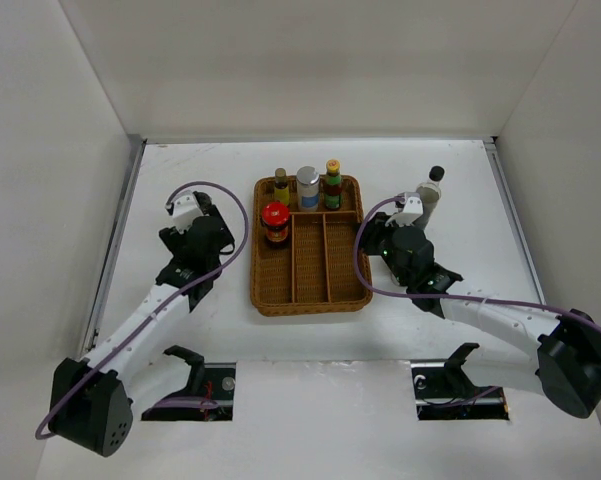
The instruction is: Organize the condiment bottles
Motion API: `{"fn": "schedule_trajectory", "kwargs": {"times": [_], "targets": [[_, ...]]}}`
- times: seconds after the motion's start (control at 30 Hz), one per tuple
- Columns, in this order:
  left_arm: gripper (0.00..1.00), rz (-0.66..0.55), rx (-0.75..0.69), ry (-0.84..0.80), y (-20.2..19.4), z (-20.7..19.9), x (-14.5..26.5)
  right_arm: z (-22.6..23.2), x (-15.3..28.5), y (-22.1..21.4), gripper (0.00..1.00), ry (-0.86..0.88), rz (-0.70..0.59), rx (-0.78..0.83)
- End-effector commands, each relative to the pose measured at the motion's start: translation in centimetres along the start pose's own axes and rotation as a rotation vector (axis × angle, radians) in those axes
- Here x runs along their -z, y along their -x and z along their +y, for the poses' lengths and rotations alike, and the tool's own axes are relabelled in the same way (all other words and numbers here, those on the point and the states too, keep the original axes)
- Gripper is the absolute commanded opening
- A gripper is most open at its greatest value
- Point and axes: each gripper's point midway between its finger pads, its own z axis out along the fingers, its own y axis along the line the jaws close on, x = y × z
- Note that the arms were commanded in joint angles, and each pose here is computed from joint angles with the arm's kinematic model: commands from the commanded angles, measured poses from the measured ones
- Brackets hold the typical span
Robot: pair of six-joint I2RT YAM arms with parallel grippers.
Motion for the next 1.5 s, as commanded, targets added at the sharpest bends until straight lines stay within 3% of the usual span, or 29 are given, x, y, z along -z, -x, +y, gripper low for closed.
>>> {"fn": "schedule_trajectory", "kwargs": {"times": [0.0, 0.17, 0.37, 0.53, 0.63, 0.87, 1.1, 1.47], "targets": [[0.79, 0.031, 0.022, 0.019, -1.1, 0.4, -0.8, 1.7, -0.2, 1.9, 0.30, 0.049, -0.047, -0.027], [0.77, 0.028, 0.032, 0.063, -1.9, 0.8, -3.5, 1.7, -0.3, 1.7, 0.53, 0.052, -0.045, -0.028], [0.68, 0.052, 0.038, 0.084, -3.6, 0.8, -6.2, 1.9, -0.4, 1.8, 0.63, 0.059, -0.048, -0.027], [0.40, 0.039, 0.039, 0.053, -3.6, -0.1, -6.4, 1.9, -0.3, 1.9, 0.63, 0.060, -0.051, -0.022], [0.30, 0.038, 0.024, 0.038, -3.4, -0.1, -5.1, 1.9, -0.3, 1.6, 0.63, 0.059, -0.043, -0.030], [0.29, 0.022, 0.003, -0.095, -1.2, -1.7, 0.9, 1.8, -0.4, 1.5, 0.63, 0.056, -0.040, -0.028], [0.29, 0.031, -0.059, -0.369, 0.2, -10.1, 6.9, 1.7, -0.4, 1.6, 0.63, 0.050, -0.043, -0.024], [0.29, 0.097, -0.183, -0.417, -5.5, -15.5, 5.4, 1.8, 0.0, 2.2, 0.63, 0.056, -0.063, -0.030]]}}
